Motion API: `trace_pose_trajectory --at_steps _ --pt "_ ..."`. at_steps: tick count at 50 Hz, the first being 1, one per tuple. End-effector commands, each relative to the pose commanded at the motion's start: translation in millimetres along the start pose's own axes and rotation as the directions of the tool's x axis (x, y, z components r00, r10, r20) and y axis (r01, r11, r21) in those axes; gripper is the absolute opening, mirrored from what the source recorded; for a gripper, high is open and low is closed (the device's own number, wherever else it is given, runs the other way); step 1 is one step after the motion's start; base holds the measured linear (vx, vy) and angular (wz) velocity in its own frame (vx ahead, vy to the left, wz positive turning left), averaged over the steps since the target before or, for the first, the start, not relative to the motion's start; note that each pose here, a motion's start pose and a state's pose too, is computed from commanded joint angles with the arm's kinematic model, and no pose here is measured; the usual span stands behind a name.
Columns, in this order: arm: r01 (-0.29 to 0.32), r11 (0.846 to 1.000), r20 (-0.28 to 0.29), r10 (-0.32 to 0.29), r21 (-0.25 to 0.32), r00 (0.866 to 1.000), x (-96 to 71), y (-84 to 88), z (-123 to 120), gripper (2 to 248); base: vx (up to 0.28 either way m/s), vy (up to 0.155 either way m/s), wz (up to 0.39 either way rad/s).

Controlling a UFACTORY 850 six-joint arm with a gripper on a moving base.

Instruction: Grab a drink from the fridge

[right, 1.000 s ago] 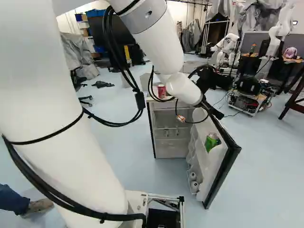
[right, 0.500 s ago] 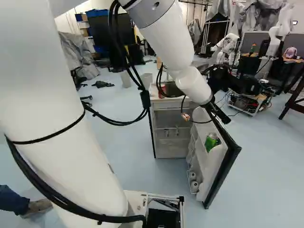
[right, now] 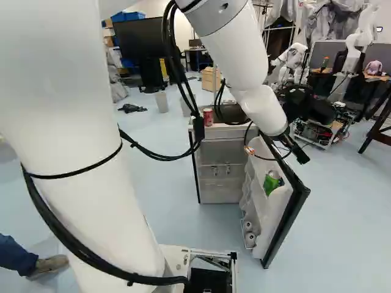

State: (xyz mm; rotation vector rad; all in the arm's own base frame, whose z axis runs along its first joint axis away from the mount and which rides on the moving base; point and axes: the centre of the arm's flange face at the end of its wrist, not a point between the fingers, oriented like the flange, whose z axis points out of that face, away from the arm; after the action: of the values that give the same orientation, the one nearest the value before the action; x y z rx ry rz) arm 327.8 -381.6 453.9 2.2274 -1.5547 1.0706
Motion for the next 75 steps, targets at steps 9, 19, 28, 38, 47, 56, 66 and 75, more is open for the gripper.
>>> trace_pose_trajectory --at_steps 9,19,28,38,47,56,66,75 --pt "-0.017 1.000 0.018 0.017 -0.014 1.000 9.0 8.5 8 247 0.000 0.000 0.000" --pt "-0.036 0.999 0.043 0.037 -0.030 0.998 18.3 18.5 17 247 0.000 0.000 0.000" --pt "-0.053 0.998 0.068 0.056 -0.043 0.996 26.4 27.8 26 247 0.000 0.000 0.000" --pt "-0.071 0.995 0.109 0.078 -0.063 0.991 31.2 40.0 43 247 0.000 0.000 0.000" --pt "-0.088 0.993 0.148 0.100 -0.083 0.984 33.9 52.6 60 247 0.000 0.000 0.000" --pt "-0.102 0.990 0.182 0.118 -0.098 0.976 35.1 63.3 75 247 0.000 0.000 0.000" --pt "-0.104 0.989 0.199 0.123 -0.101 0.972 34.3 65.3 78 247 0.000 0.000 0.000" --pt "-0.106 0.989 0.209 0.125 -0.103 0.970 31.9 66.5 76 247 0.000 0.000 0.000"
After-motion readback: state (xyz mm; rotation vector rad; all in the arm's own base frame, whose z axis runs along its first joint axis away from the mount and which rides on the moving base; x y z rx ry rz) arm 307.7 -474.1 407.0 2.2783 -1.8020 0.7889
